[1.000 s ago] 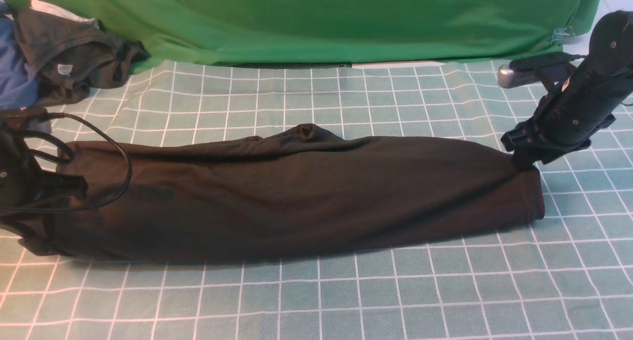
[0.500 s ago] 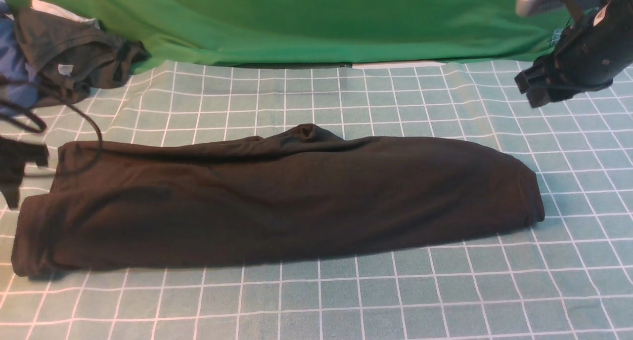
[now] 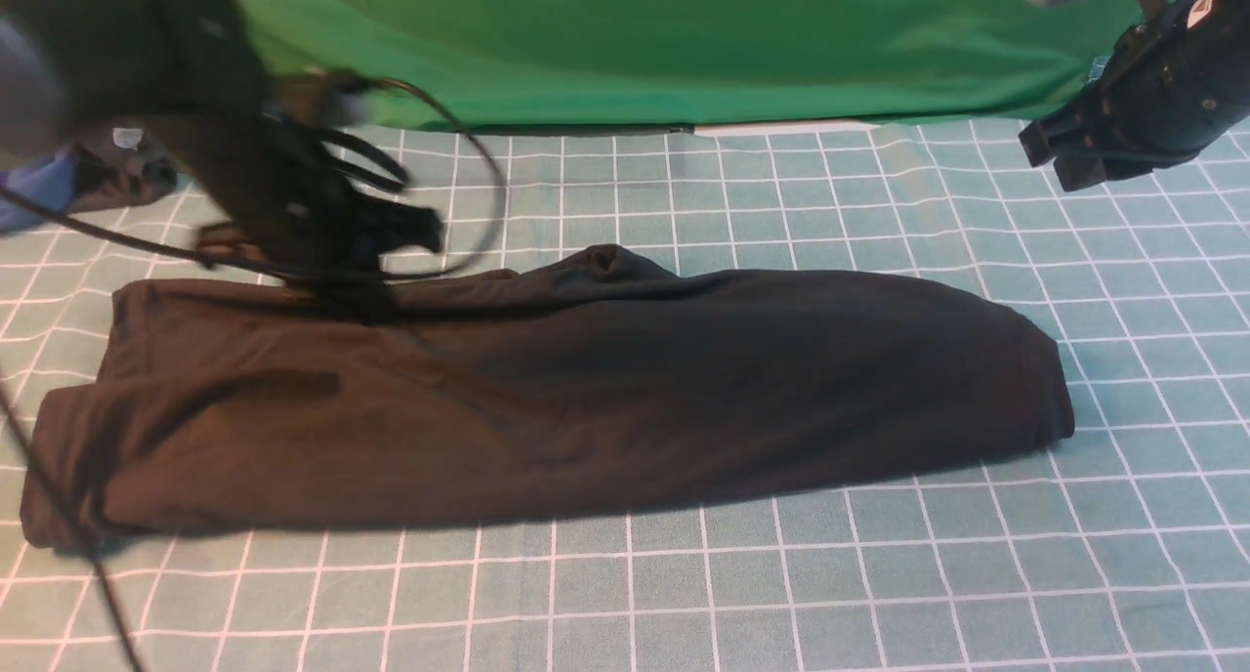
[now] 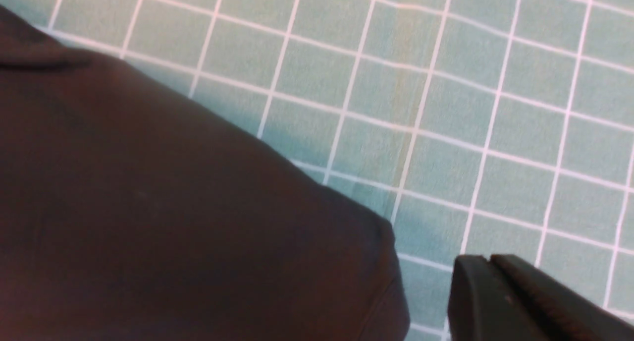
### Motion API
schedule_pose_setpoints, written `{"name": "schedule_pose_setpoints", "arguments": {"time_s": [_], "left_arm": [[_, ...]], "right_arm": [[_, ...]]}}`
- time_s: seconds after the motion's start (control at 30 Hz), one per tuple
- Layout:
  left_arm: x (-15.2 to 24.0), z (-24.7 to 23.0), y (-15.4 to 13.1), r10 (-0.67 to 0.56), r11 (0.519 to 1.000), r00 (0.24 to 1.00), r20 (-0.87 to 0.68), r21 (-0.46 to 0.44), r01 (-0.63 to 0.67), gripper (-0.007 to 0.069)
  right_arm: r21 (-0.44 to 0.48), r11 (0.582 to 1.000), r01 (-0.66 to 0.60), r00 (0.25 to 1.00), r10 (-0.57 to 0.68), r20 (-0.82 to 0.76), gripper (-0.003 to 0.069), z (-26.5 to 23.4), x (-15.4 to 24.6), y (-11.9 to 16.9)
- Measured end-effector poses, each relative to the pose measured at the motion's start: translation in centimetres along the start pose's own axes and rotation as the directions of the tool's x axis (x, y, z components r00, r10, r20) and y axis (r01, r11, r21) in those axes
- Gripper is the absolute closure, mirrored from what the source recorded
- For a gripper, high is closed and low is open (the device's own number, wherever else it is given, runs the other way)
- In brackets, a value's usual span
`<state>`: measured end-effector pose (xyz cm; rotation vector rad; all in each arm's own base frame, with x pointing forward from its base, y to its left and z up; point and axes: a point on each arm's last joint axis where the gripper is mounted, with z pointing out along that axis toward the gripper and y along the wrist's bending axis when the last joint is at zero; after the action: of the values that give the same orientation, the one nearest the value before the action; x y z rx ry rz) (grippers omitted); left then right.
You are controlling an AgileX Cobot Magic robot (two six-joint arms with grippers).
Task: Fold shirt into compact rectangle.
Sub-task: 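Pull the folded dark garment lengthwise by its ends to straighten it flat on the table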
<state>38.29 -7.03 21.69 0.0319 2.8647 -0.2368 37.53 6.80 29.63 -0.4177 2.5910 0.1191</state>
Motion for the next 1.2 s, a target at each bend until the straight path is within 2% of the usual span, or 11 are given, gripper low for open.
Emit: {"name": "schedule_pose_setpoints", "arguments": {"time_s": [0.17, 0.33, 0.37, 0.47, 0.6, 0.67, 0.77, 0.87, 1.0, 1.13, 1.2], "left_arm": [[-0.3, 4.6, -1.8, 0.021, 1.0, 1.0, 0.009, 0.023, -0.022, 0.0622], [-1.3, 7.2, -1.5, 0.011, 1.0, 0.995, 0.101, 0.018, -0.012, 0.0618], [-1.8, 7.7, -1.3, 0.004, 1.0, 0.988, 0.157, 0.018, -0.007, 0.0618], [-3.0, 7.9, -0.6, -0.044, 0.999, 0.96, 0.276, 0.03, 0.037, 0.0618], [-4.3, 6.8, 0.3, -0.145, 0.989, 0.938, 0.314, 0.067, 0.131, 0.0617], [-4.7, 5.8, 0.7, -0.152, 0.988, 0.94, 0.305, 0.071, 0.137, 0.0615], [-4.9, 3.6, 1.0, -0.092, 0.995, 0.96, 0.265, 0.055, 0.08, 0.0615], [-4.1, 0.1, 1.2, -0.012, 0.999, 0.98, 0.198, 0.043, 0.003, 0.0614], [-1.9, -3.2, 1.6, 0.029, 0.999, 0.984, 0.173, 0.032, -0.035, 0.0614], [1.7, -4.2, 1.9, 0.038, 0.999, 0.989, 0.143, 0.018, -0.041, 0.0614], [5.2, -2.7, 2.4, 0.007, 1.0, 0.998, 0.061, 0.011, -0.008, 0.0614]], "right_arm": [[-0.012, 1.0, -0.003, 0.999, 0.002, -0.041, 0.0632, 0.0, 0.4, 0.1], [-0.034, 0.999, -0.015, 0.998, 0.014, -0.055, 0.063, 0.0, 0.5, 0.4], [-0.042, 0.999, -0.013, 0.998, 0.01, -0.056, 0.0629, 0.0, 0.5, 0.7], [-0.058, 0.998, 0.002, 0.998, -0.005, -0.058, 0.0624, 0.0, 0.4, 1.5], [-0.083, 0.996, 0.042, 0.997, -0.048, -0.063, 0.062, 0.1, 0.4, 3.0], [-0.09, 0.995, 0.052, 0.996, -0.059, -0.068, 0.062, 0.1, 0.4, 3.4], [-0.098, 0.993, 0.058, 0.994, -0.066, -0.081, 0.062, 0.1, 0.5, 3.7], [-0.083, 0.994, 0.069, 0.991, -0.077, -0.106, 0.062, 0.1, 0.7, 3.4], [-0.056, 0.997, 0.056, 0.986, -0.064, -0.154, 0.0605, 0.0, 1.2, 2.0], [-0.029, 1.0, 0.01, 0.978, -0.016, -0.209, 0.0542, -0.1, 2.1, -0.1], [-0.002, 0.999, -0.049, 0.973, 0.048, -0.227, 0.0456, 0.4, 3.0, -1.7]]}}
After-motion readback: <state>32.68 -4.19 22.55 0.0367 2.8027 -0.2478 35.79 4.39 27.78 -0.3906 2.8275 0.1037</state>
